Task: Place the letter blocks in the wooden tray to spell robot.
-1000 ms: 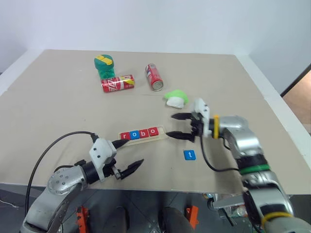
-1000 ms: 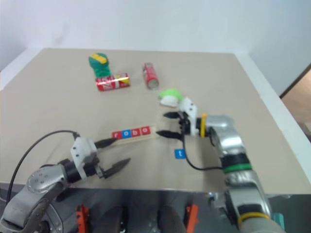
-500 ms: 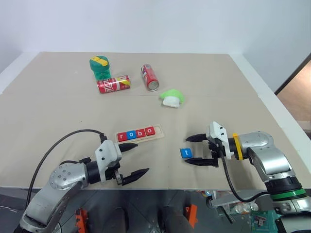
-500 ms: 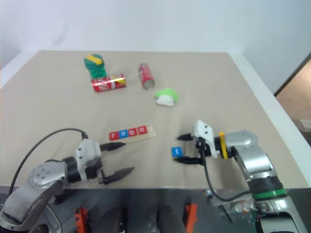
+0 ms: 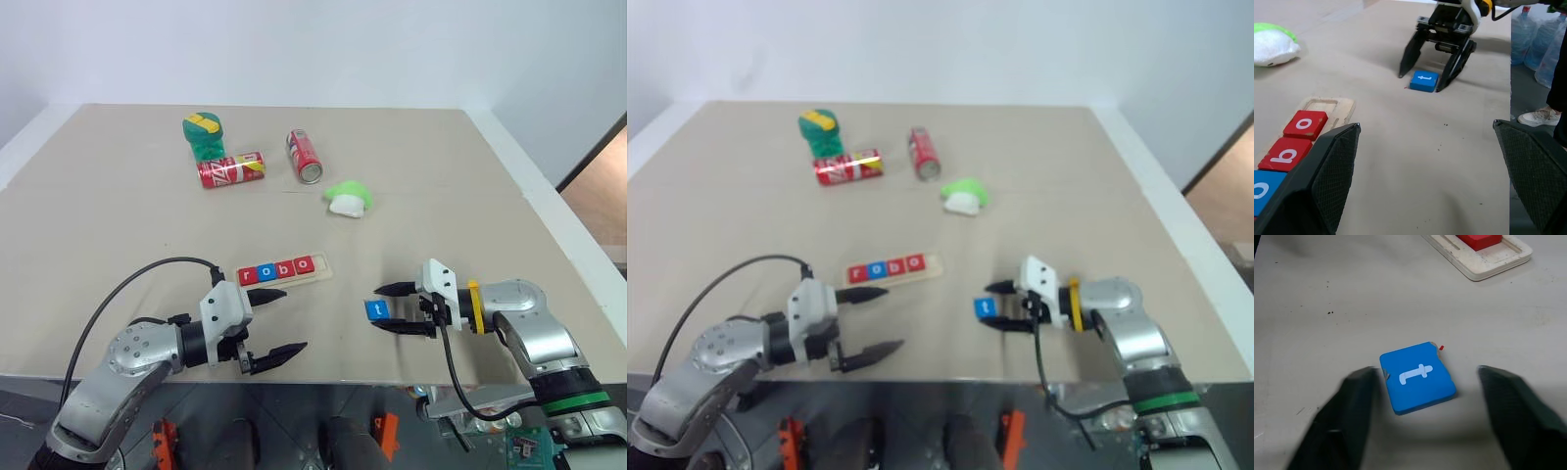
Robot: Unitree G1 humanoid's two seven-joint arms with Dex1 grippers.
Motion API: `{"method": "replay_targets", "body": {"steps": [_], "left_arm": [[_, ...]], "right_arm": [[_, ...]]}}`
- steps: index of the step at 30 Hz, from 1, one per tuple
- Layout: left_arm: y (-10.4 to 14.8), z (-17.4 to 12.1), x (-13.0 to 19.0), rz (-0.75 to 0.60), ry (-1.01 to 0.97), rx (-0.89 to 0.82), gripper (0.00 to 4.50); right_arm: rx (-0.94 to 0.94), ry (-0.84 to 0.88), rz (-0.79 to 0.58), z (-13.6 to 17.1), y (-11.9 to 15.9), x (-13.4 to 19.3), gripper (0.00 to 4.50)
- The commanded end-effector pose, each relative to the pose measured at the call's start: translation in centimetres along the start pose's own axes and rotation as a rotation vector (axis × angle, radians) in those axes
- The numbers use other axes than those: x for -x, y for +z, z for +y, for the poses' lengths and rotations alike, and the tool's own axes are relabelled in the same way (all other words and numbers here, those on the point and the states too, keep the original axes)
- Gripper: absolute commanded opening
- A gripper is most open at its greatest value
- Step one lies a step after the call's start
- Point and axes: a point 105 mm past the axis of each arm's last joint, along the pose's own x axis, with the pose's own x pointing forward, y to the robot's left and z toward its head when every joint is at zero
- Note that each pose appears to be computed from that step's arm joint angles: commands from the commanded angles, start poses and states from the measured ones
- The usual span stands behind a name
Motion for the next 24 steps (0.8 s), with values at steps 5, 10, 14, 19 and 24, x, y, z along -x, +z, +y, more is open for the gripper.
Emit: {"method": "replay_targets", "body": {"steps": [5,10,14,19,24], "left_arm": [[0.7,0.1,0.1,-0.018,0.034,-0.026,4.5],[0.6,0.6,0.3,-0.02,0.065,-0.033,4.5],[0.5,2.4,0.7,-0.035,0.191,-0.029,4.5],[-0.4,4.3,0.8,-0.014,0.331,-0.045,4.5],[-0.8,4.4,0.8,-0.005,0.366,-0.054,4.5]], "right_arm": [[-0.069,-0.146,-0.03,1.7,0.5,-0.7,1.21],[-0.075,-0.218,-0.038,1.9,0.9,-1.4,1.2],[-0.017,-0.218,-0.077,-1.3,3.5,-1.6,1.2],[0.147,-0.118,-0.093,-5.8,7.6,-3.6,1.2],[0.264,0.021,-0.041,-7.2,8.5,-6.1,1.2]]}}
